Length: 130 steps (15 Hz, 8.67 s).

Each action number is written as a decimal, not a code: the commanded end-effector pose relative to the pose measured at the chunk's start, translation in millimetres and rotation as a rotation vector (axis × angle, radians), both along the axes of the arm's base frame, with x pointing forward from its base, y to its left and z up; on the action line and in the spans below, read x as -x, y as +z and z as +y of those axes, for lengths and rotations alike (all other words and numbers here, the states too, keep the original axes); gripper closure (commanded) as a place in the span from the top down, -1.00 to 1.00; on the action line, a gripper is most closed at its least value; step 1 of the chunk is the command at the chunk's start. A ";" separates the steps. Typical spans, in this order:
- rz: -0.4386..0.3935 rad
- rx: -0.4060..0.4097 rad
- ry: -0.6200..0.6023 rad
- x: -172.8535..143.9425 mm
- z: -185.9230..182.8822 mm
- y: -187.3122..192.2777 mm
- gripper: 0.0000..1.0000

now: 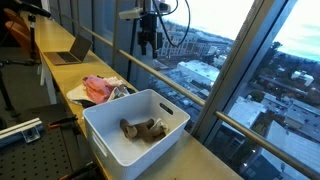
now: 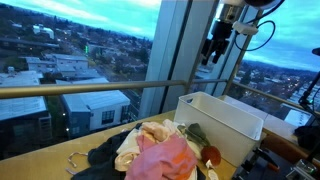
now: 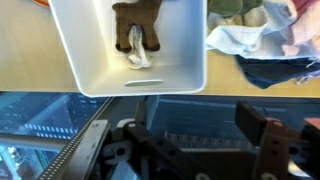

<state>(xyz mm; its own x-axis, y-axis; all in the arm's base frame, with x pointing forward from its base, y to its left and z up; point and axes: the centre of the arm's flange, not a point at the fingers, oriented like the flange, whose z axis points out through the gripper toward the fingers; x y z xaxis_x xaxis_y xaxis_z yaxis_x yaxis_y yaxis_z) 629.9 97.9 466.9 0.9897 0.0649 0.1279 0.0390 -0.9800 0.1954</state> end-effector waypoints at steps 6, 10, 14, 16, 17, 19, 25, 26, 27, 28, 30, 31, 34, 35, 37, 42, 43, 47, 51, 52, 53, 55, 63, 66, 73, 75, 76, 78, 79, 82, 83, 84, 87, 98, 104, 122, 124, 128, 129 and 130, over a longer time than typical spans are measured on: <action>0.061 -0.034 0.255 32.8 235.6 -80.7 1.00; 0.117 -0.042 0.299 30.4 273.4 -148.2 1.00; 0.172 -0.037 0.284 14.7 268.9 -209.7 1.00; 0.199 -0.041 0.272 10.8 266.9 -234.6 1.00; 0.212 -0.045 0.269 10.3 267.8 -246.0 1.00; 0.241 -0.069 0.271 11.2 273.9 -267.8 1.00; 0.317 -0.061 0.257 9.3 278.4 -337.0 1.00; 0.328 -0.058 0.255 9.4 275.9 -344.2 1.00; 0.334 -0.056 0.253 8.6 274.0 -350.1 0.50; 0.338 -0.057 0.252 7.5 273.2 -353.3 0.47; 0.335 -0.062 0.251 5.5 273.5 -346.4 0.19; 0.332 -0.067 0.250 4.3 273.3 -339.5 0.06; 0.326 -0.120 0.254 2.3 268.3 -313.7 -0.42; 0.321 -0.142 0.258 2.0 265.2 -303.6 -0.55; 0.312 -0.194 0.264 2.7 257.4 -279.6 -0.85; 0.302 -0.330 0.300 4.7 227.6 -199.6 -0.93; 0.290 -0.338 0.299 6.2 217.9 -180.4 -0.93; 0.208 -0.332 0.241 12.8 167.8 -110.4 -0.93; 0.080 -0.262 0.139 34.9 121.9 -39.1 -0.93; 0.049 -0.240 0.113 42.9 110.9 -21.8 -0.93; 0.018 -0.214 0.082 52.1 101.1 -4.0 -0.93; -0.029 -0.177 0.019 69.4 74.4 30.0 -0.93; -0.187 -0.113 -0.178 138.9 -42.9 180.5 -0.93; -0.207 -0.118 -0.213 151.5 -86.5 210.7 -0.93; -0.170 -0.124 -0.214 117.0 -152.9 140.1 -0.93; -0.145 -0.128 -0.203 100.6 -168.7 108.0 -0.93; -0.131 -0.126 -0.195 92.6 -174.6 93.3 -0.93; -0.100 -0.108 -0.157 78.3 -177.8 65.6 -0.22; -0.081 -0.105 -0.136 71.0 -175.5 53.5 -0.20; -0.039 -0.099 -0.102 54.4 -169.4 28.6 0.20; -0.030 -0.096 -0.094 49.4 -166.1 25.8 0.36; -0.023 -0.096 -0.086 45.7 -161.6 24.2 0.50; -0.011 -0.101 -0.019 31.9 -115.5 19.2 0.92; 0.093 -0.148 0.409 24.3 200.0 -104.9 1.00; 0.157 -0.150 0.522 0.1 270.9 -201.2 1.00; 0.425 -0.120 0.573 -27.1 273.0 -357.6 0.50; 0.429 -0.119 0.578 -29.6 263.5 -344.5 0.31; 0.428 -0.135 0.559 -33.5 236.1 -332.0 -0.31; 0.426 -0.139 0.552 -35.1 228.5 -329.9 -0.44; 0.424 -0.144 0.545 -36.8 220.9 -327.5 -0.57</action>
<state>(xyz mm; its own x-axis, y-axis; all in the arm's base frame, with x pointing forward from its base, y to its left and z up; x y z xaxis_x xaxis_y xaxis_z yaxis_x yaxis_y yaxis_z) 663.7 344.8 130.0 0.7917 0.5769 -0.2012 0.5757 -0.8146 -0.0702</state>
